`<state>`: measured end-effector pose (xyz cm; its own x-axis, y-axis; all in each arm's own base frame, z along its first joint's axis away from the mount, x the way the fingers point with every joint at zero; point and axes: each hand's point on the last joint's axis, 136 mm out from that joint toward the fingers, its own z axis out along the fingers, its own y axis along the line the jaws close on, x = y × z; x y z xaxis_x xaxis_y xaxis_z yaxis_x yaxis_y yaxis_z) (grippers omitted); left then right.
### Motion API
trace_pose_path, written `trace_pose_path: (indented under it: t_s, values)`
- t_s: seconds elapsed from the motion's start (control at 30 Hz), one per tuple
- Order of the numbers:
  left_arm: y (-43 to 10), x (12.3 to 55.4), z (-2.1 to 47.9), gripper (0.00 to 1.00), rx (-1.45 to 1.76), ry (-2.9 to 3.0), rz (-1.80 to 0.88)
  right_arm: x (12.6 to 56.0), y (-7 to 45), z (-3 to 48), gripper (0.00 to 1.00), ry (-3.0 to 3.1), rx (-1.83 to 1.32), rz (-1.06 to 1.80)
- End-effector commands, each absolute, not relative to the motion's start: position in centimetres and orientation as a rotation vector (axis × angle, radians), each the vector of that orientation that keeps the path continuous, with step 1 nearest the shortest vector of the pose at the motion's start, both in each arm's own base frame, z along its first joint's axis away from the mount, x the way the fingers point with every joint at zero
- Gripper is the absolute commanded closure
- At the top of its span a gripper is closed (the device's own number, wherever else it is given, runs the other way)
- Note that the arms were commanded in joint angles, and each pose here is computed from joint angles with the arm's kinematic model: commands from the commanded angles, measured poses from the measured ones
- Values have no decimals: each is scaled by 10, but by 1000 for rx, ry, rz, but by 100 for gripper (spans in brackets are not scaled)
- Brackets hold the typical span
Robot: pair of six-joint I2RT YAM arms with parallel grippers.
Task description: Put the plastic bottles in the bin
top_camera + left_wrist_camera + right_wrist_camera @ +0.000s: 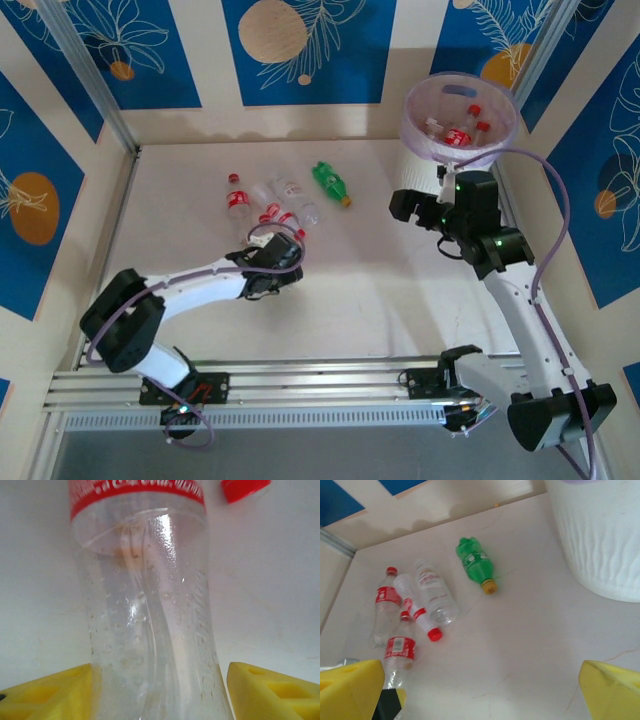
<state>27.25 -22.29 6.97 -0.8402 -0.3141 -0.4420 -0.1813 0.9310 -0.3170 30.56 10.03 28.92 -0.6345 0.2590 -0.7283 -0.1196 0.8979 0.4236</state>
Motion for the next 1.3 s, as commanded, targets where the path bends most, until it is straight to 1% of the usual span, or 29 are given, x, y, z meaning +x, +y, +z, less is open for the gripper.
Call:
trace_pose_path:
  t_s: [0.0,0.17,0.27,0.43,0.6,0.73,1.1,1.27]
  values:
    - [-226,275,100,33,-207,2504,-401,295,124,297,0,2197,39,693]
    - [-241,270,132,33,6,2400,-552,290,174,296,0,2219,-90,912]
    - [-243,267,144,34,71,2352,-598,290,201,290,0,2240,-158,1005]
    - [-252,260,166,34,172,2273,-695,295,227,275,0,2283,-212,1079]
    - [-251,261,184,35,176,2219,-719,307,242,263,0,2301,-215,1122]
    - [-258,258,192,35,210,2181,-778,312,259,258,1,2301,-234,1202]
    - [-279,243,199,37,343,2140,-927,317,300,236,2,2359,-312,1244]
    - [-275,242,195,37,327,2158,-916,320,313,240,2,2328,-348,1335]
